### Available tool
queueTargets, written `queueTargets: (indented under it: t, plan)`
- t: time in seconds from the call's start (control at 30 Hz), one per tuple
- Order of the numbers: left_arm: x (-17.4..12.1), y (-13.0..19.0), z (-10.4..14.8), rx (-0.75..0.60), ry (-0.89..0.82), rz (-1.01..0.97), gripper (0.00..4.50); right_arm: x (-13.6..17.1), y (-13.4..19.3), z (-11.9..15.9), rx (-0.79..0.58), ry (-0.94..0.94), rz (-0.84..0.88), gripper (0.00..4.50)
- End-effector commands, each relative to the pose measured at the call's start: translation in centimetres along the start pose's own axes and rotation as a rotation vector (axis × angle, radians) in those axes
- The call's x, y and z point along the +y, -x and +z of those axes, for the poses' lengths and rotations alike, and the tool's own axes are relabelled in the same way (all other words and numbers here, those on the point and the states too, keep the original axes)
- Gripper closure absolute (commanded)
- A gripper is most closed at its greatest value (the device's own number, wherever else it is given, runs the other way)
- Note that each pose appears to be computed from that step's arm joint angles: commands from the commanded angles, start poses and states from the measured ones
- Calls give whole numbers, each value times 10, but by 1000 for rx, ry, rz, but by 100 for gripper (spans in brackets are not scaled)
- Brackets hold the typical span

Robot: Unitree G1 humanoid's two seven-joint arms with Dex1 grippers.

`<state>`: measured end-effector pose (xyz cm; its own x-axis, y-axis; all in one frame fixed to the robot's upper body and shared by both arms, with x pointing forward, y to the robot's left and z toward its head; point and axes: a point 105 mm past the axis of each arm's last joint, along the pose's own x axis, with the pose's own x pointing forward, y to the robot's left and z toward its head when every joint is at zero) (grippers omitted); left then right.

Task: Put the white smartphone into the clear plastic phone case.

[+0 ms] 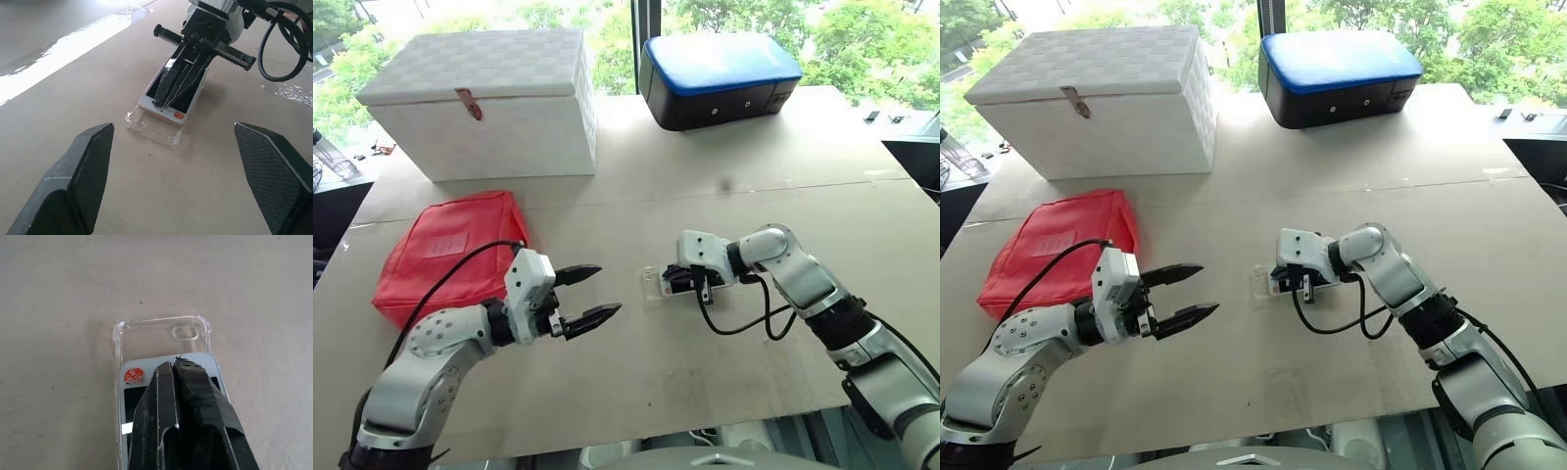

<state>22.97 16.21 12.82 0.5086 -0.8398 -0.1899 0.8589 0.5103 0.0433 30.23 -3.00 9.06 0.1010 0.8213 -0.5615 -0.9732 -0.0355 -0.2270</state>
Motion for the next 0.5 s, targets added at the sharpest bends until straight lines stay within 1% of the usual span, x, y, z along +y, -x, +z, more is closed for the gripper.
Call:
queueTargets:
  t: [0.03,0.13,0.23,0.37,0.5]
  plan:
    - [-1,1,4,-20,-30,-5,53,18,-6,-24,60,-98,81,450]
    - [-1,1,1,-19,-31,-6,53,16,-8,-47,169,-102,55,450]
    - [-1,0,-2,-17,-32,-9,53,14,-10,-64,211,-166,26,450]
    - [-1,1,-5,-12,-36,-8,53,11,-9,-73,237,-263,-10,450]
    - [-1,2,-8,-8,-38,-6,53,16,-11,-78,272,-347,-3,450]
